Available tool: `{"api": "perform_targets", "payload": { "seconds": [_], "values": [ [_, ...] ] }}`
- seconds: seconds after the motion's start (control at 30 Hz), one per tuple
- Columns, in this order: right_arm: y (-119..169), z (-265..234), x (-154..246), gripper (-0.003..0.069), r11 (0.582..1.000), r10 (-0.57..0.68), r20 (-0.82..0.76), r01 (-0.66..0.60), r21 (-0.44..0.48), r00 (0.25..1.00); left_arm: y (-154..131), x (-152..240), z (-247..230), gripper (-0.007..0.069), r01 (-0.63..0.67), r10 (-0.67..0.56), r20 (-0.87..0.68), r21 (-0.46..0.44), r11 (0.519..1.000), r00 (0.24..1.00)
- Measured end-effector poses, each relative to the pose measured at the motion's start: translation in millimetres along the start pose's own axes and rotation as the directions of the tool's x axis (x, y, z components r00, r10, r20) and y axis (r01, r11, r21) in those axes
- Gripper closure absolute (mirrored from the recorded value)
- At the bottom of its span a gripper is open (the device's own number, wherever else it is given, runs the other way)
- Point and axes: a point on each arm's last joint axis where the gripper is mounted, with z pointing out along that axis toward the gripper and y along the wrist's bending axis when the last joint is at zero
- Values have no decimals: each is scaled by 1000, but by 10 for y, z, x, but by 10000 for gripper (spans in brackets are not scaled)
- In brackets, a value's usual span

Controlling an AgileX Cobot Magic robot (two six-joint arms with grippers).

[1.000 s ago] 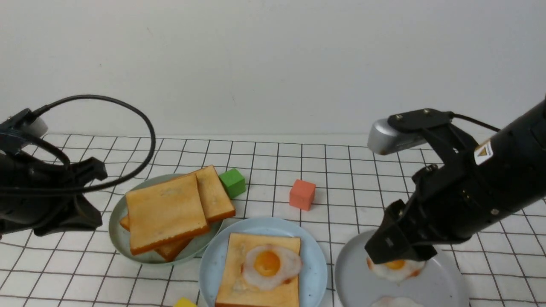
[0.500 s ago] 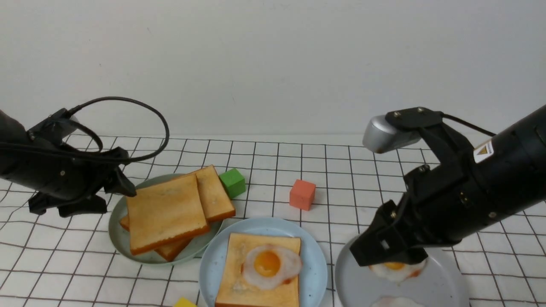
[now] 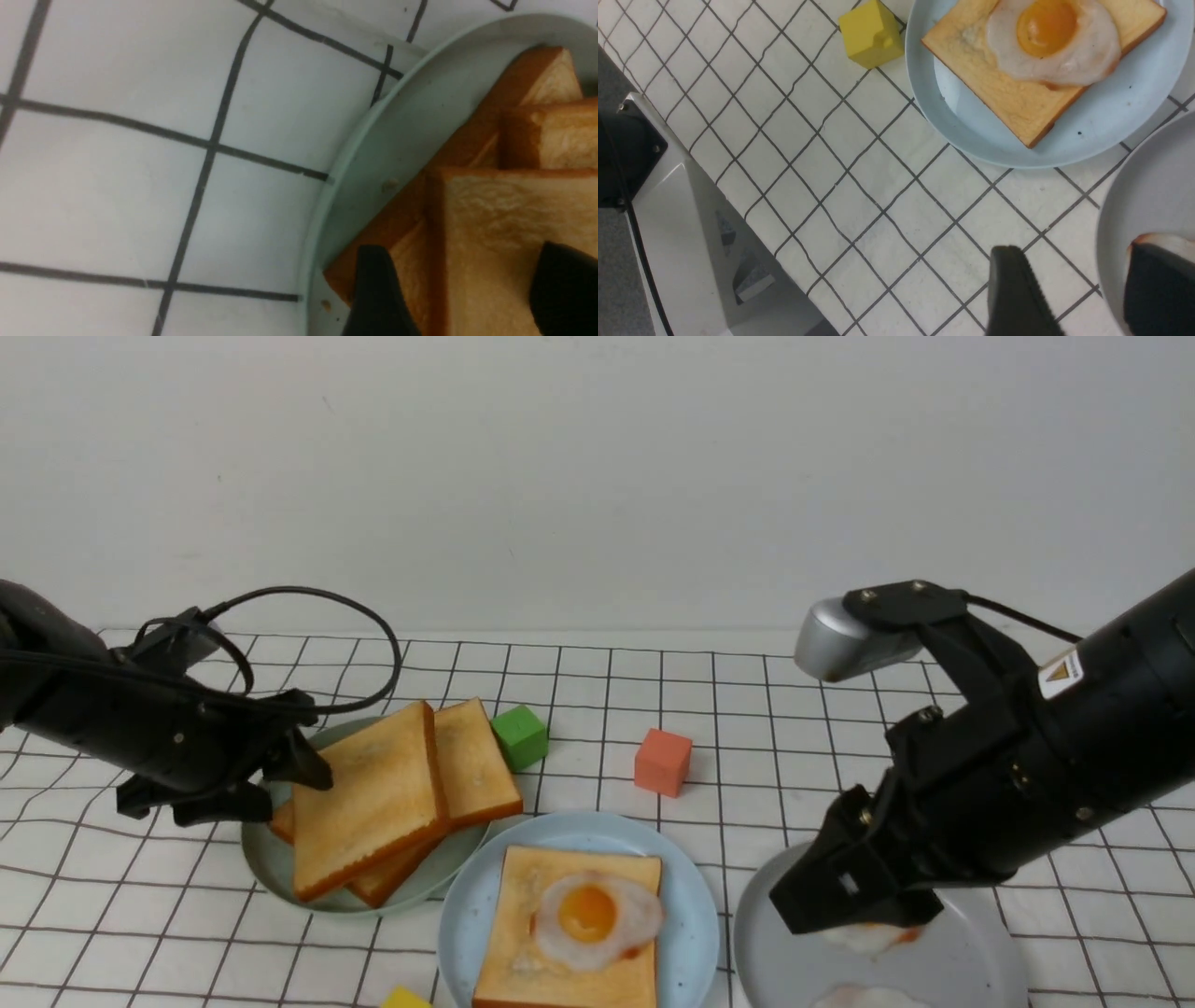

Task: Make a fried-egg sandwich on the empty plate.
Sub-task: Use the left arm to grab a slice of bread

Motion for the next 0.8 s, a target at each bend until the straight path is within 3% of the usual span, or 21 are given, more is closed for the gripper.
{"api": "perform_targets", "payload": {
  "seconds": [0.07,0.4,0.7,0.8],
  "values": [
    [0,0,1,309,1000,0,-1,0,0,1000,-3,-1,3,222,3,-3,1,5,1000,1000],
    [9,0,19,309,1000,0,-21,0,-10,1000,-12,-6,2,616,7,-7,-2,15,1000,1000],
    [10,0,21,309,1000,0,-23,0,-11,1000,-108,-33,-205,638,-18,17,34,37,999,999],
    [10,0,21,309,1000,0,-23,0,-11,1000,-186,-46,-361,610,-23,19,64,54,998,998]
  ]
}}
